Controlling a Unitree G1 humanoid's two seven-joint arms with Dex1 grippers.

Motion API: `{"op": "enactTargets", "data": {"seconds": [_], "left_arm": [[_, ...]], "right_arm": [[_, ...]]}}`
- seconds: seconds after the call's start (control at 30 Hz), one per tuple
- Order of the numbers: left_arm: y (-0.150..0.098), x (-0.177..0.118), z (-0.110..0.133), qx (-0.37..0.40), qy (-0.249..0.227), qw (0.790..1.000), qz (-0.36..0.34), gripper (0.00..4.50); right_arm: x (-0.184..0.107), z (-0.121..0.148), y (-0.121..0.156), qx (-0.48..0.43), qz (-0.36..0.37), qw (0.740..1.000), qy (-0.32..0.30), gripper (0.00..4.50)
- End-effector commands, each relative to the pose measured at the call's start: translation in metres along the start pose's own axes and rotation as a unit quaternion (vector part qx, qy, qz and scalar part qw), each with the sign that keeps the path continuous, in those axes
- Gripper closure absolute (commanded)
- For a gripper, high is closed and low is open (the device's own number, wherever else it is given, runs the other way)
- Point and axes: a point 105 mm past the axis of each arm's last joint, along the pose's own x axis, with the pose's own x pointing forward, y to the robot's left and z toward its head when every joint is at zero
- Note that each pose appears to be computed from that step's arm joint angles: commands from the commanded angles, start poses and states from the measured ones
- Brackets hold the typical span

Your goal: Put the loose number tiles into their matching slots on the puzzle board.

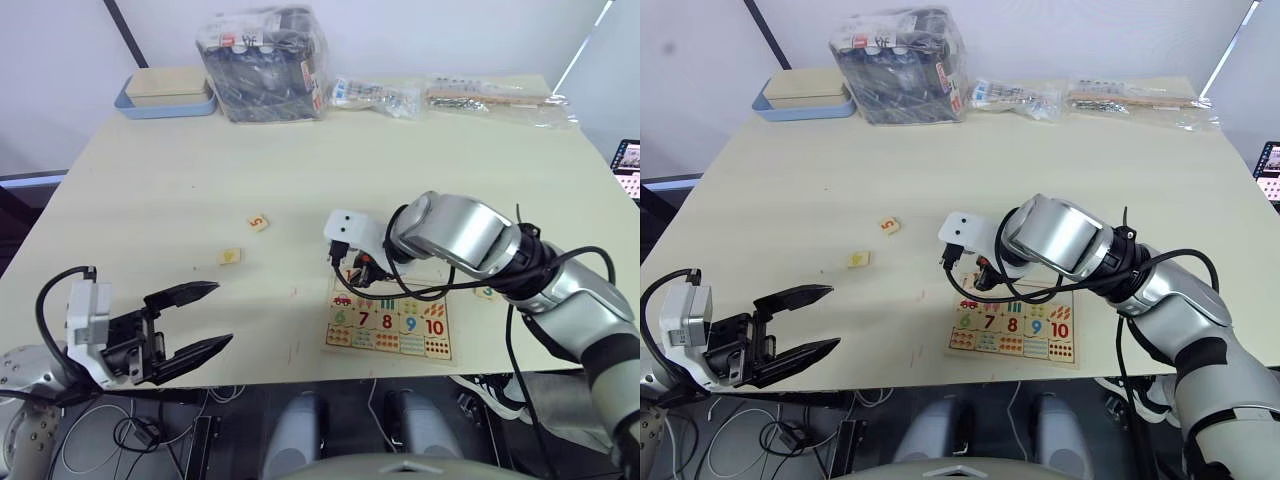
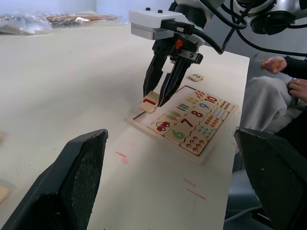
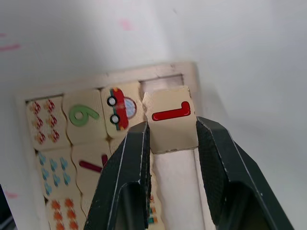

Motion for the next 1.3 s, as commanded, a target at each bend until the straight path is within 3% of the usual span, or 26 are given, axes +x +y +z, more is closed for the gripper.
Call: {"op": "enactTargets", "data": {"seconds": [0.03,1.3], "left_arm": [[-0.003,0.0,0.007,0.01,-0.004,1.0,-0.002,0.0],[-0.006,-0.001,0.005,0.006,-0.005,1.0,0.018,0.0]], "right_arm": [[0.0,0.005,0.001,-0.01,-0.004,1.0,-0.009,3.67],[0.017,0.0,0.005,-0.019,0.009,1.0,0.005,3.67]]}}
